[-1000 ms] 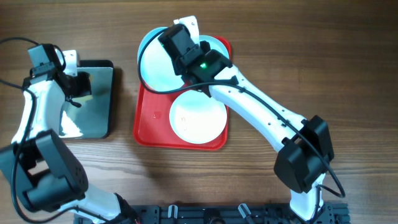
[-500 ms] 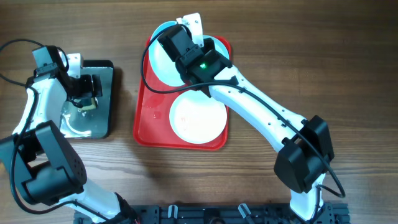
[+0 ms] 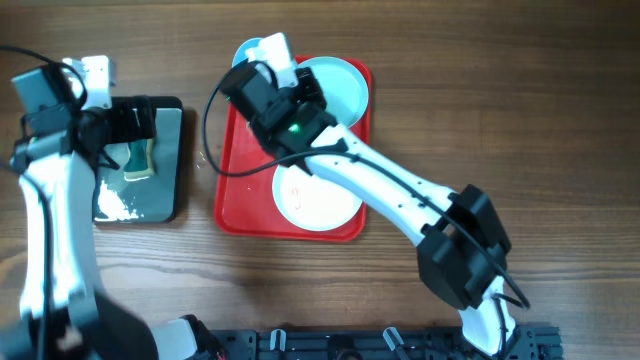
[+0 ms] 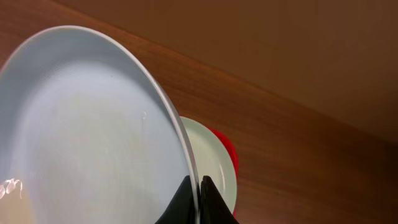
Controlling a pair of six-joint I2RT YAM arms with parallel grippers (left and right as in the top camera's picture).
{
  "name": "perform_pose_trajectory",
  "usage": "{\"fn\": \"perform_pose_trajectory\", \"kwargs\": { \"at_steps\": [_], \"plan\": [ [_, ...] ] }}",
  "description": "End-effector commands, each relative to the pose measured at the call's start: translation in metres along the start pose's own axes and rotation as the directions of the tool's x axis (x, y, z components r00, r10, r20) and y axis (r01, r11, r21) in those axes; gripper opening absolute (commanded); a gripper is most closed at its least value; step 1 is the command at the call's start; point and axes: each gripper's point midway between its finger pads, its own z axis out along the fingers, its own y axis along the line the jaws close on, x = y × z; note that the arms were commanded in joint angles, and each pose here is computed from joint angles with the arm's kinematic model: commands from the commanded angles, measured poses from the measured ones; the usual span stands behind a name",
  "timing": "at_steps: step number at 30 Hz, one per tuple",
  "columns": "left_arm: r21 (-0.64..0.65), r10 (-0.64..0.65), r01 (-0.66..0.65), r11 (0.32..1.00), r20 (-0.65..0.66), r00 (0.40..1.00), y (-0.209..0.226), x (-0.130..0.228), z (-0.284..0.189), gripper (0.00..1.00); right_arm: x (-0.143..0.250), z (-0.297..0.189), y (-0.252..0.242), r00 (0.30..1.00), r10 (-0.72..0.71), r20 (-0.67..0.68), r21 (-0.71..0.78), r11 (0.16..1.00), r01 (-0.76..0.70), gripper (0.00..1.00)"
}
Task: Clean dirty plates on tray and stack at the side
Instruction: 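Raise the cleaned plate with the right gripper up over the red tray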
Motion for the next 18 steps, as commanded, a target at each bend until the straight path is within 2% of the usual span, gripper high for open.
{"fn": "perform_pose_trajectory", "kwargs": {
  "at_steps": [1,9,18],
  "plan": [
    [0.051,0.023,-0.031,0.998,0.146,0.989,-0.020,-0.029,-0.050,1.00,0.004,0.006,-0.004,0.995,-0.095,0.007,0.130,0.987,0.093,0.04],
    [0.060,0.085,-0.113,0.992,0.352,0.932,-0.047,-0.055,-0.128,1.00,0.002,0.001,0.000,0.992,-0.123,0.028,0.186,0.976,0.116,0.04],
    [0.137,0.119,-0.209,0.968,0.480,0.869,-0.081,-0.062,-0.179,1.00,-0.017,-0.017,0.006,0.972,-0.223,0.079,0.240,0.950,0.199,0.04]
  ]
}}
